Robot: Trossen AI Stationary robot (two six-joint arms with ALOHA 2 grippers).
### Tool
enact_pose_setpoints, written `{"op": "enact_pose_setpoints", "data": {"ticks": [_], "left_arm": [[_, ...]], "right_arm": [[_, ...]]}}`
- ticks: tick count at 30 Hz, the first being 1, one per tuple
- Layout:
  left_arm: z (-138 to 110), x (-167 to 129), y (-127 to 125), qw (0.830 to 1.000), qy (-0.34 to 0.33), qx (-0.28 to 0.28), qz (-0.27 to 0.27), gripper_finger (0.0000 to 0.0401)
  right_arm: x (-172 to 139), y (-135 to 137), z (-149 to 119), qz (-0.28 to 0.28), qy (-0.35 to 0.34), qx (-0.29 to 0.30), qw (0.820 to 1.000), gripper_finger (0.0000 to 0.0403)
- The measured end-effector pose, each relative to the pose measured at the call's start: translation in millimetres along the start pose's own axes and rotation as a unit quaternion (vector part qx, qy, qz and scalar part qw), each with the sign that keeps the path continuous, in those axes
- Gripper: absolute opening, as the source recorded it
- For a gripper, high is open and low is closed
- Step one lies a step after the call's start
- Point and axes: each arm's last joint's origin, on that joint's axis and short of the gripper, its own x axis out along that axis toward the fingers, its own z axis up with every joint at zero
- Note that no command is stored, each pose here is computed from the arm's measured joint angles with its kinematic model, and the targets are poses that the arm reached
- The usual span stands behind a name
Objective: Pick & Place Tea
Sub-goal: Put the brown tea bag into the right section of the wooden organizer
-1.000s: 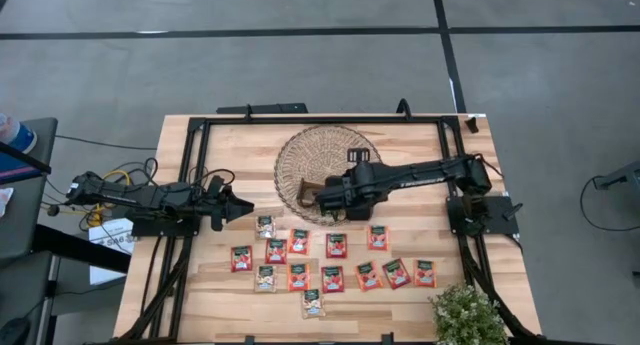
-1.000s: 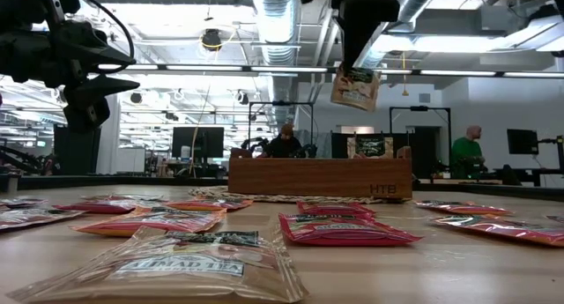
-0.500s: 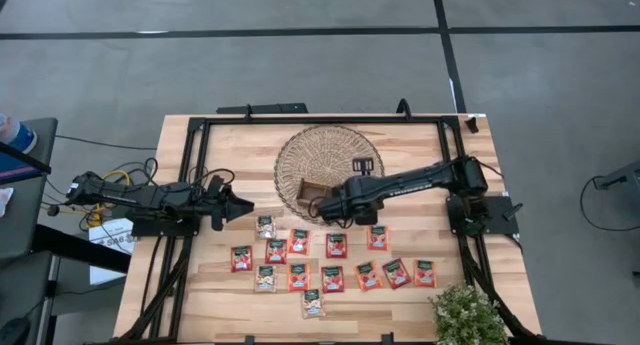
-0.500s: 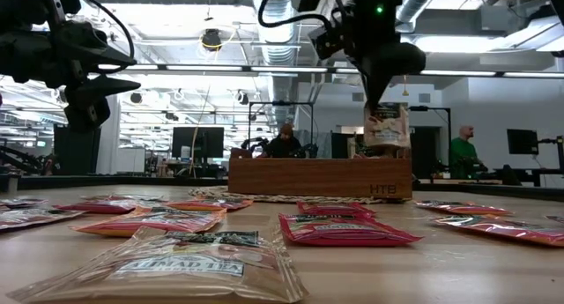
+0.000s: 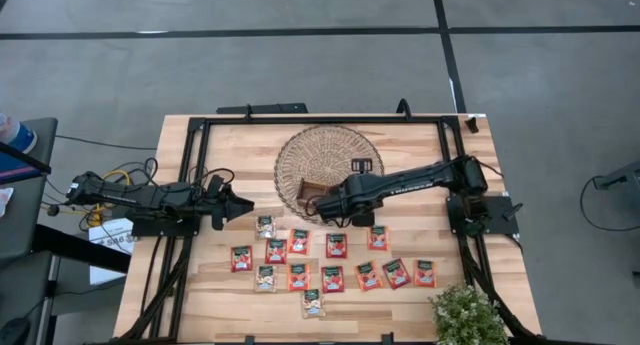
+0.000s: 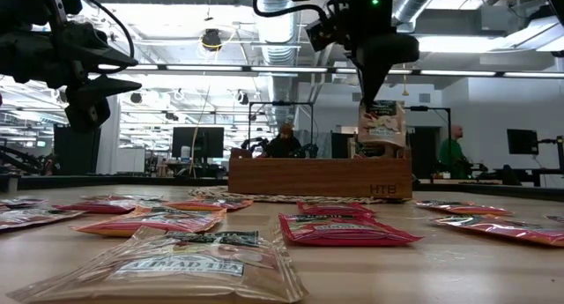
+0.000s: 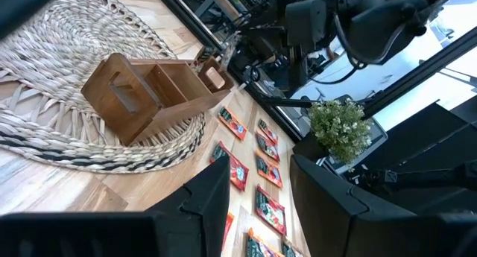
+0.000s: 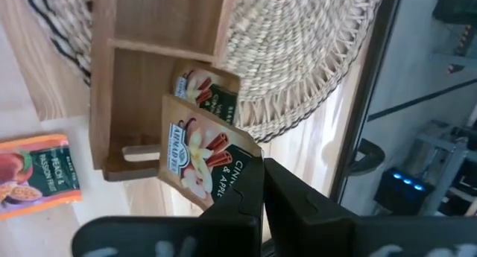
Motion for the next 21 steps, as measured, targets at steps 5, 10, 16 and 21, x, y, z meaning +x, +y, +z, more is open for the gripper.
{"op": "enact_pose_setpoints", "data": {"ticks": [5, 10, 16, 21], "left_arm": [[0, 0, 0, 1.000, 0.000, 0.000, 0.001, 0.0133], [0, 0, 0, 1.000, 0.000, 0.000, 0.001, 0.0133], [0, 0, 0, 1.000, 0.000, 0.000, 0.001, 0.0133], [0, 0, 0, 1.000, 0.000, 0.000, 0.001, 0.0133]], "right_arm": [[-1, -7, 2, 0.002, -0.006, 0.009, 1.000, 0.0000], [1, -9, 5, 0.004, -0.016, 0.010, 1.000, 0.0000], [2, -9, 9, 0.006, -0.031, 0.014, 0.999, 0.0000], [16, -3, 6, 0.003, -0.005, 0.001, 1.000, 0.0000]]}}
